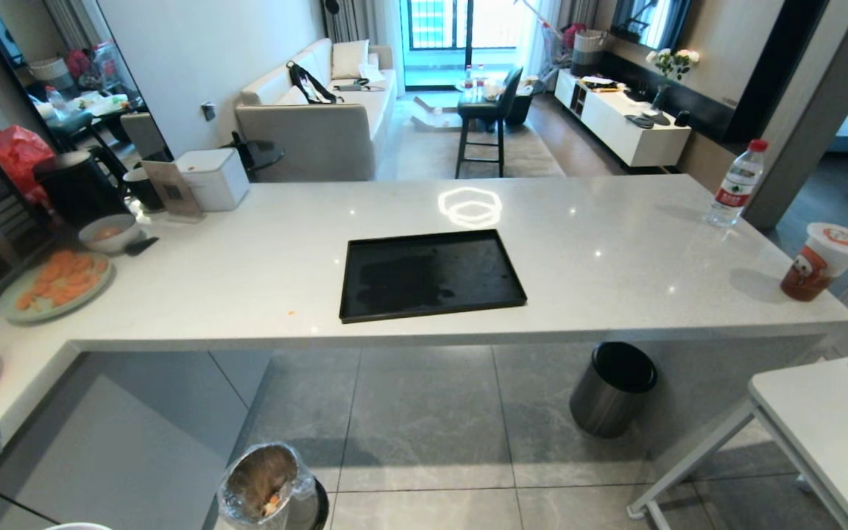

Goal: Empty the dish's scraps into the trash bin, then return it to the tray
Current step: Move the bowl over the trash can

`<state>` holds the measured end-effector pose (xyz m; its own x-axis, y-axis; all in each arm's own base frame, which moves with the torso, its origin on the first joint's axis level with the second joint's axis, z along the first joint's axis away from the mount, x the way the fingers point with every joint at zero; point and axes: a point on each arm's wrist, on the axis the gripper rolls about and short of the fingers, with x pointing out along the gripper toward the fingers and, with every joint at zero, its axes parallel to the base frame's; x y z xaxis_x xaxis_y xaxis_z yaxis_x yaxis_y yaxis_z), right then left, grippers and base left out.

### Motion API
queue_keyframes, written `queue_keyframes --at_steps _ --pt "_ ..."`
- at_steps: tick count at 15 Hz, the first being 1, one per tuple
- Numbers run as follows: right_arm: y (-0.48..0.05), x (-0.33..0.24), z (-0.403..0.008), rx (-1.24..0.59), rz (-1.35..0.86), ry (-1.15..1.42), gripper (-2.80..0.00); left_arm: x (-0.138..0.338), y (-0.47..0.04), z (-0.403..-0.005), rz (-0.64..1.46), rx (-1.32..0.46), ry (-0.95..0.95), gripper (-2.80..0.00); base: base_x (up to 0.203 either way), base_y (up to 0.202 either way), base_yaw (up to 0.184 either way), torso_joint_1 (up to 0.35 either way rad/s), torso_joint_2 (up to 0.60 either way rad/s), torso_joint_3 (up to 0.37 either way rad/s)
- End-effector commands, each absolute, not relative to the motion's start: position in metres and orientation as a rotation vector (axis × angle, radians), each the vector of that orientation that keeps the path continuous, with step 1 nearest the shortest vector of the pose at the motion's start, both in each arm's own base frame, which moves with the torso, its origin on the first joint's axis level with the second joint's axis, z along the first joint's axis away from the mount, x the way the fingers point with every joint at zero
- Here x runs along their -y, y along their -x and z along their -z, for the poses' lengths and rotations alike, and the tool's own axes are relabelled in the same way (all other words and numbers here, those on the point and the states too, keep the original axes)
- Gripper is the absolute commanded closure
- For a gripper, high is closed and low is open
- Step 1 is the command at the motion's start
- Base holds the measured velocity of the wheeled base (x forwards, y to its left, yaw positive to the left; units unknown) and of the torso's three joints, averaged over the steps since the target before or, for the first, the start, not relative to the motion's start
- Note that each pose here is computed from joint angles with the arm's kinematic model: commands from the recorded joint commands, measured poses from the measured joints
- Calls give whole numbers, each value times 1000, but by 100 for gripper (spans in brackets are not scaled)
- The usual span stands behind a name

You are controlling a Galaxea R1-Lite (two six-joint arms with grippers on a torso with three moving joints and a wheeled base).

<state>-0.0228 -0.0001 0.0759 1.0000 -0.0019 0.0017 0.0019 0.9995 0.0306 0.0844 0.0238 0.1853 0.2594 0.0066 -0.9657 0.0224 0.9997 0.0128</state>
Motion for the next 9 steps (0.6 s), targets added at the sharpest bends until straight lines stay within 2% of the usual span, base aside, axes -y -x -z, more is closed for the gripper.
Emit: queue_keyframes --at_steps 1,9 --pt "23 0 -76 3 1 -31 0 -24 -84 -185 16 -1316 -25 0 0 0 0 0 0 0" --pt "23 0 -76 2 2 -31 0 -21 -81 -180 35 -1336 -45 0 0 0 0 0 0 0"
